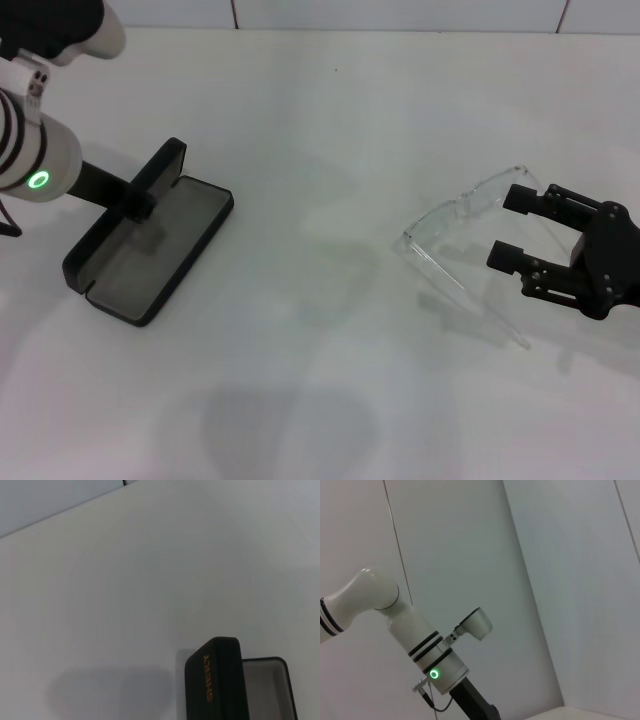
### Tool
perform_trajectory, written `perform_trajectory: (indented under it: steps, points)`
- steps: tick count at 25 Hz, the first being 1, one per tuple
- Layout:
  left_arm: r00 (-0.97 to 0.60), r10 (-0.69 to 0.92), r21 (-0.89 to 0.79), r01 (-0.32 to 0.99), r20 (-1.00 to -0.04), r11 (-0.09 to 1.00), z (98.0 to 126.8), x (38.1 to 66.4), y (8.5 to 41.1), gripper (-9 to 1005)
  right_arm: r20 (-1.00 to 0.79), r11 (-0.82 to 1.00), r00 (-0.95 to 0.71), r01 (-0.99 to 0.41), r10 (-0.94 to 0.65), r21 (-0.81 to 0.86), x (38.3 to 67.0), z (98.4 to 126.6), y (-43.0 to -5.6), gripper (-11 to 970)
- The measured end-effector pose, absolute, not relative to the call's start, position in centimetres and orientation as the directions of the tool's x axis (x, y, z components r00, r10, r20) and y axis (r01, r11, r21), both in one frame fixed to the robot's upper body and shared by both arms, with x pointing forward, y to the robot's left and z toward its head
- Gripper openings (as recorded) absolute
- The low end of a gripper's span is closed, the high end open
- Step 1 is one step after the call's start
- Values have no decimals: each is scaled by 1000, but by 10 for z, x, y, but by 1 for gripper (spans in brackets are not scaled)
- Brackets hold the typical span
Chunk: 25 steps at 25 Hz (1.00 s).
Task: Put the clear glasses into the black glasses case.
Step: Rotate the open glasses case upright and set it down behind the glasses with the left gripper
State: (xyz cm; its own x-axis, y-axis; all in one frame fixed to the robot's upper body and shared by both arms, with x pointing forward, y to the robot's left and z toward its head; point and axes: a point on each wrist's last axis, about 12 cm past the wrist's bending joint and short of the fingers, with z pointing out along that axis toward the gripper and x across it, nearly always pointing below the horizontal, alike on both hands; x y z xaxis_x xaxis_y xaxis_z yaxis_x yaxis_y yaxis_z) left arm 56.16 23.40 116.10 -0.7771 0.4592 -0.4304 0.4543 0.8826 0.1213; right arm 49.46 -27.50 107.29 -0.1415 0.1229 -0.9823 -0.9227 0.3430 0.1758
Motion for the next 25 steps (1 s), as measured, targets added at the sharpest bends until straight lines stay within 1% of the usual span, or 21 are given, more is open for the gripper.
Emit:
perform_trajectory:
  steps: [3, 6, 11, 15, 19, 21, 25]
  points:
    - [-771, 467, 124, 462, -434, 878, 1163, 561, 233, 253, -982, 344, -142, -922, 126, 177, 493, 1073, -276, 748]
    - [-750, 483, 135, 478, -452, 868, 1169, 559, 231, 252, -981, 344, -143, -922, 128, 179, 493, 1073, -276, 747]
    - [-675, 541, 183, 528, -502, 829, 1185, 554, 221, 235, -981, 342, -143, -922, 131, 180, 492, 1073, -276, 747]
    - [-610, 600, 223, 581, -518, 783, 1193, 550, 209, 222, -981, 330, -138, -927, 139, 177, 490, 1074, -277, 747]
    - [-531, 673, 270, 645, -515, 715, 1196, 550, 195, 215, -985, 289, -91, -948, 147, 131, 483, 1077, -277, 748]
    - [-449, 733, 318, 693, -511, 646, 1197, 552, 184, 215, -986, 241, -68, -965, 150, 103, 477, 1078, -275, 748]
    - [-276, 823, 422, 752, -497, 506, 1197, 559, 164, 214, -982, 78, -43, -995, 183, 58, 462, 1086, -269, 748]
